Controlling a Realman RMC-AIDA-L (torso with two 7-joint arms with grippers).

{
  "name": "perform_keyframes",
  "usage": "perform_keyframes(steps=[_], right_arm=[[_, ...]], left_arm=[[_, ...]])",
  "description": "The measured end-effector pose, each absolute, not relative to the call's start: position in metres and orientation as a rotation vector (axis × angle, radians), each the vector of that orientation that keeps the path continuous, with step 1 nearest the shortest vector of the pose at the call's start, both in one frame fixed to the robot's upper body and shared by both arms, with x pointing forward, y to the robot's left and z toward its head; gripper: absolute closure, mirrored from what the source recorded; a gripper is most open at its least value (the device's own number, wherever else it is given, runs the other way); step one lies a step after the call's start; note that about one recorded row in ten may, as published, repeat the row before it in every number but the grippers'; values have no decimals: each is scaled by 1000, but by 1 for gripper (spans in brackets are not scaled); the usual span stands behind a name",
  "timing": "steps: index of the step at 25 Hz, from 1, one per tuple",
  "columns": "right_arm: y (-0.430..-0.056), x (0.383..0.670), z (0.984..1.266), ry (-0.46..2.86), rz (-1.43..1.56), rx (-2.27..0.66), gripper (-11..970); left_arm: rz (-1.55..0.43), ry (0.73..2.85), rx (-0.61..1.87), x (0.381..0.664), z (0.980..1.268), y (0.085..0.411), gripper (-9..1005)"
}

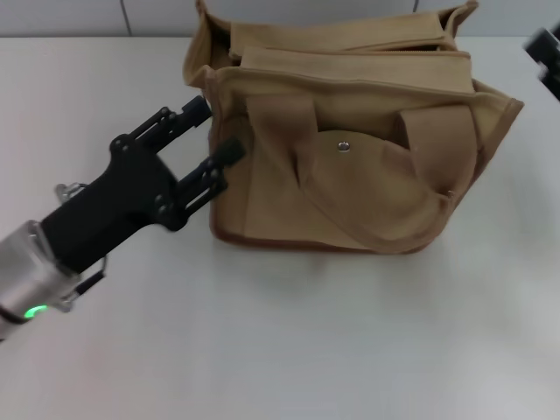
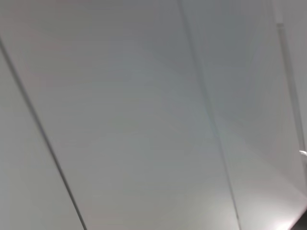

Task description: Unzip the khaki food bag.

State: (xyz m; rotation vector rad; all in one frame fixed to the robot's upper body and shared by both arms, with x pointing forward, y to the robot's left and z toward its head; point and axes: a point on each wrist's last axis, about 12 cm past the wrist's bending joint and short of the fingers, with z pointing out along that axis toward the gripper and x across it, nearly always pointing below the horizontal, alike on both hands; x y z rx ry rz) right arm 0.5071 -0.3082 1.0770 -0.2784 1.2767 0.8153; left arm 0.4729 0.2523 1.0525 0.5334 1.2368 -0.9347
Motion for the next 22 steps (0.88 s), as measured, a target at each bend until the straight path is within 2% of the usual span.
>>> perform_keyframes(steps=[4,6,9,11,13,22], right_arm=[[-331,478,1090,1267,954,-464,361],[-333,457,1096,1267,1106,-725,297],[-328,447,1096,1265,1195,-898,200],[-314,445,1091,1285,1271,-1040,200],[-308,446,1090,1289,1295,-1079,200],[-284,456,1084,1303,1332,-1151,200]], left_arm=[[-1005,1249,705,466,1062,276,399],[-1062,1279,820,462,1065,285,351],[-1081,1292,859,461,1067,288,280],[-1164,1341,989,463,1070,294,232],[-1177,1344,1019,464,1071,293,185],[-1203,1353,1080,467,1073,290,136]])
